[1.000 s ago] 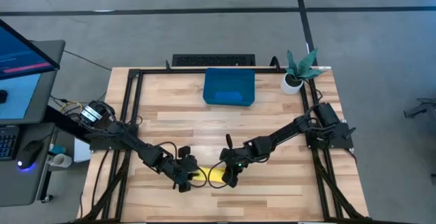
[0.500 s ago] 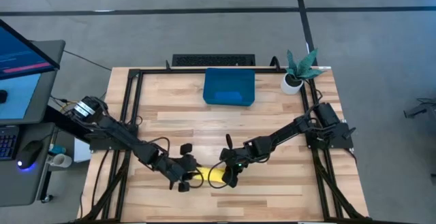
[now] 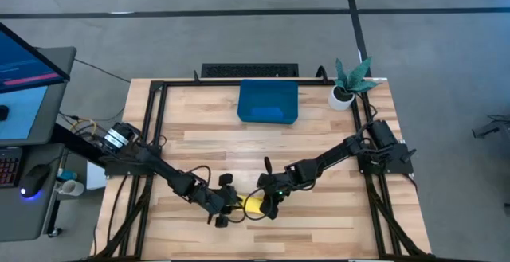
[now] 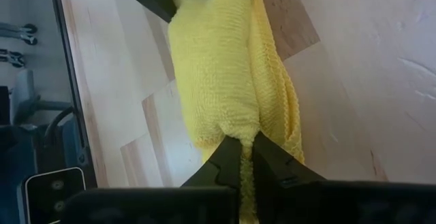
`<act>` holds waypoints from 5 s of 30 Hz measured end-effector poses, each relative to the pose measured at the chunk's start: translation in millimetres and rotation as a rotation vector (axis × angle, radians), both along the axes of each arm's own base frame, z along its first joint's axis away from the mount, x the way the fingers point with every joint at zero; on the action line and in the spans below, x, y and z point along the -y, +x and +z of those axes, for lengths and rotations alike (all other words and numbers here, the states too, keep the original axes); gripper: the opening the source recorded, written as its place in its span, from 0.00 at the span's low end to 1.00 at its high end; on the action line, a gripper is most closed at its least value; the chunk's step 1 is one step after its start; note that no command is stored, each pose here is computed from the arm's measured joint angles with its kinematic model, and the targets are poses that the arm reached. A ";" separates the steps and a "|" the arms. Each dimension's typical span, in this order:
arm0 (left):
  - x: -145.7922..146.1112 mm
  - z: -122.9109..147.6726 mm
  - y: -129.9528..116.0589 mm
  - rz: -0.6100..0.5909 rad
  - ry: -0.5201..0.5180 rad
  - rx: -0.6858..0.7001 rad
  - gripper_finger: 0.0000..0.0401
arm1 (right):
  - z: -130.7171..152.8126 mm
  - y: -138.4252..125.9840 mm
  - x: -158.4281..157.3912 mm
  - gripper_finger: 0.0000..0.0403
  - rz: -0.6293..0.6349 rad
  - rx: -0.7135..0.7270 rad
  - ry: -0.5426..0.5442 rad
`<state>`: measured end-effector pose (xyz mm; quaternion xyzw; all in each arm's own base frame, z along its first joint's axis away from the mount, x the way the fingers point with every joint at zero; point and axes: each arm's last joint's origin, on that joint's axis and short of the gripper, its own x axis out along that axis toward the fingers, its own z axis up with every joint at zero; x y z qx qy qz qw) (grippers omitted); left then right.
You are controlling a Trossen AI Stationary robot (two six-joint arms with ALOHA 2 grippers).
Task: Roll microfiber towels into tight, uniform cylinder then place into a basket
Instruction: Roll the yellow microfiber cloth, then put the yellow rolled microfiber cloth into the blue bin
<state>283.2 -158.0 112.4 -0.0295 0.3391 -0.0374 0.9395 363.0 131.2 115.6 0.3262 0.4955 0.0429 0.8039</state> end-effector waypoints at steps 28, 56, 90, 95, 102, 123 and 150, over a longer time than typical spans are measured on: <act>-7.0 -11.2 -4.7 0.201 -0.180 -0.146 0.28 | 46.6 -16.5 27.1 0.51 0.082 0.042 -0.205; -8.0 -11.6 -4.4 0.257 -0.201 -0.131 0.28 | 14.1 -10.0 -44.3 0.50 0.579 0.472 -0.884; 0.7 40.9 -12.0 0.106 0.034 0.097 0.28 | -12.2 -14.4 -19.4 0.17 0.424 0.156 -0.708; 7.5 70.7 -25.9 -0.050 0.171 0.184 0.28 | -12.3 -14.3 -18.9 0.17 0.423 0.157 -0.710; 7.2 77.7 -27.6 -0.124 0.281 0.215 0.29 | -12.3 -14.1 -18.8 0.17 0.422 0.160 -0.711; -12.7 8.8 1.8 -0.056 0.120 -0.039 0.54 | -12.3 -13.6 -17.8 0.17 0.422 0.161 -0.709; -34.4 3.8 2.3 -0.044 0.317 -0.120 0.06 | -2.5 -16.2 -9.2 0.17 0.405 0.142 -0.797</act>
